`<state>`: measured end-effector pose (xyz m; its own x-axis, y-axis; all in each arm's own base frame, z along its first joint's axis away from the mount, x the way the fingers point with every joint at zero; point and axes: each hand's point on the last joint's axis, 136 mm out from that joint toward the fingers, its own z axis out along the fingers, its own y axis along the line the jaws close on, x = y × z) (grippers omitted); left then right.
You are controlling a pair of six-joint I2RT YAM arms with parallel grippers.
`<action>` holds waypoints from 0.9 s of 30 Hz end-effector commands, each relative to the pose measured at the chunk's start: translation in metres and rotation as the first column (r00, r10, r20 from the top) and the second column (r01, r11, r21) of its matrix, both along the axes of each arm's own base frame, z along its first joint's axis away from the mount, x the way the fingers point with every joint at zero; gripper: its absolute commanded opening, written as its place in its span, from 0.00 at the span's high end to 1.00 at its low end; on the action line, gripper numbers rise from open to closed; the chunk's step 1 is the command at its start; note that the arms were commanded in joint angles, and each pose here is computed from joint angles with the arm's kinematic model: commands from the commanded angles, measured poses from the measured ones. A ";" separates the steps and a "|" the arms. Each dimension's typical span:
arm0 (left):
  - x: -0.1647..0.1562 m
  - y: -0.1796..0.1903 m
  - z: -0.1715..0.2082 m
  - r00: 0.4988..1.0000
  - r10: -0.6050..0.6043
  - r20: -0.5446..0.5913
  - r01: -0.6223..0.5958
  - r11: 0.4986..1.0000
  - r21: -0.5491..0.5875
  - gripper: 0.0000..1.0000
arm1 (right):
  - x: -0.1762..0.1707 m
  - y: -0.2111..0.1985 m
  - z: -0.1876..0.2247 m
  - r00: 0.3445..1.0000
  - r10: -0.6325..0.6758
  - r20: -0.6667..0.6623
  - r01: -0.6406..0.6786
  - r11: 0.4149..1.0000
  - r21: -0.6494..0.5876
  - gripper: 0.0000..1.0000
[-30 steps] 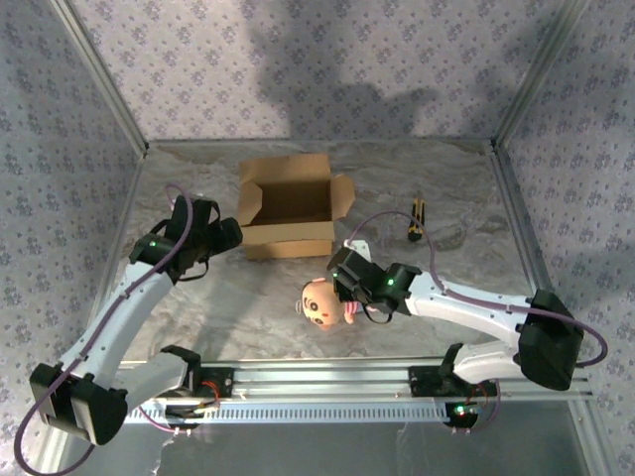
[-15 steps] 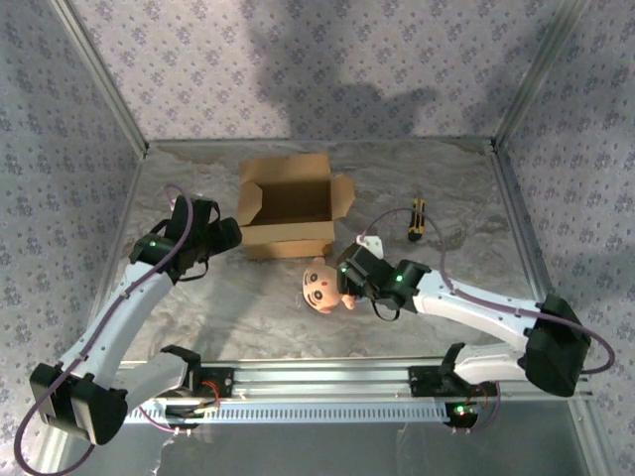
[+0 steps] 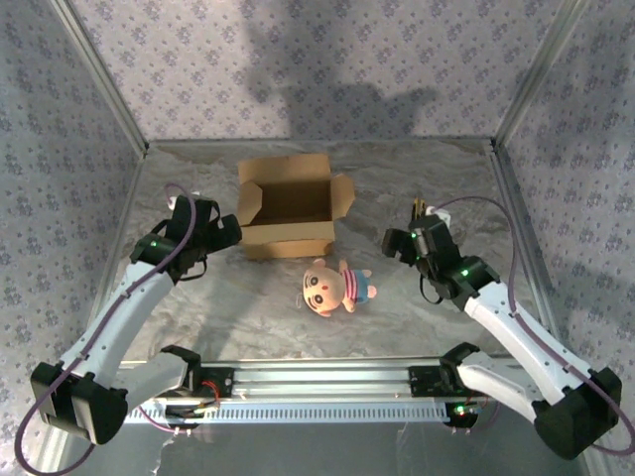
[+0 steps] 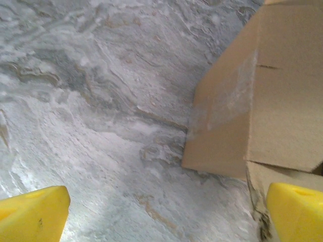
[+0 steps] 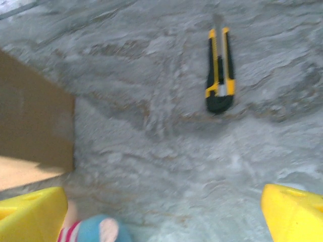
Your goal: Unpack the express box
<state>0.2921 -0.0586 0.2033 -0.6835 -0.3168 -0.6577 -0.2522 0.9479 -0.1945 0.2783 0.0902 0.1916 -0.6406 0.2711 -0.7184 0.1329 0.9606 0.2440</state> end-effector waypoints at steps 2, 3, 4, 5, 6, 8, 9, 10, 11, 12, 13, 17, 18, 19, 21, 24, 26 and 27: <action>0.009 0.033 0.003 0.994 0.088 0.069 -0.094 0.991 0.099 0.00 | 0.011 -0.023 -0.005 1.000 -0.018 -0.003 0.018 0.998 -0.056 0.00; 0.010 0.039 0.003 0.991 0.104 0.079 -0.112 0.988 0.104 0.00 | 0.015 -0.026 -0.007 1.000 -0.023 -0.002 0.023 0.998 -0.053 0.00; 0.011 0.046 0.004 0.988 0.123 0.092 -0.133 0.986 0.105 0.00 | 0.019 -0.027 -0.008 1.000 -0.014 0.003 0.014 0.999 -0.051 0.00; 0.012 0.053 0.004 0.984 0.140 0.106 -0.151 0.983 0.106 0.00 | 0.023 -0.029 -0.009 1.000 -0.012 0.011 0.013 0.999 -0.045 0.00; 0.013 0.059 0.005 0.980 0.155 0.121 -0.167 0.981 0.101 0.00 | 0.026 -0.031 -0.011 1.000 -0.015 0.020 0.016 0.999 -0.046 0.00; 0.013 0.074 0.004 0.969 0.196 0.148 -0.211 0.973 0.092 0.00 | 0.033 -0.039 -0.014 0.999 -0.032 0.043 0.034 0.998 -0.061 0.00; 0.014 0.081 0.005 0.963 0.214 0.163 -0.231 0.969 0.089 0.00 | 0.035 -0.043 -0.016 0.998 -0.041 0.050 0.044 0.996 -0.074 0.00; 0.014 0.087 0.003 0.958 0.228 0.174 -0.245 0.966 0.085 0.00 | 0.038 -0.049 -0.019 0.997 -0.052 0.058 0.057 0.994 -0.090 0.00; 0.014 0.095 0.001 0.950 0.251 0.184 -0.270 0.959 0.082 0.00 | 0.041 -0.054 -0.022 0.996 -0.070 0.060 0.076 0.992 -0.100 0.00; 0.014 0.100 0.000 0.944 0.266 0.196 -0.286 0.955 0.077 0.00 | 0.043 -0.059 -0.026 0.995 -0.082 0.059 0.088 0.991 -0.105 0.00; 0.015 0.106 -0.003 0.935 0.285 0.212 -0.306 0.949 0.076 0.00 | 0.046 -0.063 -0.029 0.994 -0.086 0.063 0.093 0.989 -0.113 0.00; 0.021 0.120 -0.012 0.911 0.311 0.272 -0.350 0.931 0.107 0.00 | 0.059 -0.077 -0.039 0.990 -0.114 0.085 0.125 0.982 -0.141 0.00; 0.023 0.121 -0.014 0.909 0.306 0.284 -0.350 0.929 0.118 0.00 | 0.061 -0.080 -0.042 0.989 -0.117 0.091 0.130 0.980 -0.148 0.00; 0.026 0.123 -0.016 0.907 0.301 0.293 -0.351 0.927 0.133 0.00 | 0.063 -0.084 -0.045 0.987 -0.126 0.096 0.140 0.978 -0.156 0.00; 0.029 0.129 -0.021 0.904 0.303 0.300 -0.361 0.919 0.159 0.00 | 0.067 -0.091 -0.052 0.985 -0.137 0.103 0.153 0.973 -0.171 0.00; 0.036 0.137 -0.032 0.906 0.295 0.304 -0.358 0.916 0.178 0.00 | 0.070 -0.101 -0.065 0.983 -0.159 0.090 0.174 0.967 -0.189 0.00; 0.039 0.142 -0.041 0.904 0.297 0.308 -0.361 0.916 0.176 0.00 | 0.074 -0.103 -0.066 0.985 -0.149 0.083 0.163 0.969 -0.187 0.00; 0.040 0.143 -0.045 0.902 0.295 0.316 -0.362 0.915 0.178 0.00 | 0.077 -0.103 -0.064 0.986 -0.140 0.093 0.156 0.968 -0.196 0.00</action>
<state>0.3191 0.0773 0.1482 -0.4197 -0.3479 -0.8384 -0.5364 0.8402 -0.0801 0.3428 -0.0097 0.1162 -0.5878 0.2385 -0.7730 0.2873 0.9548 0.0762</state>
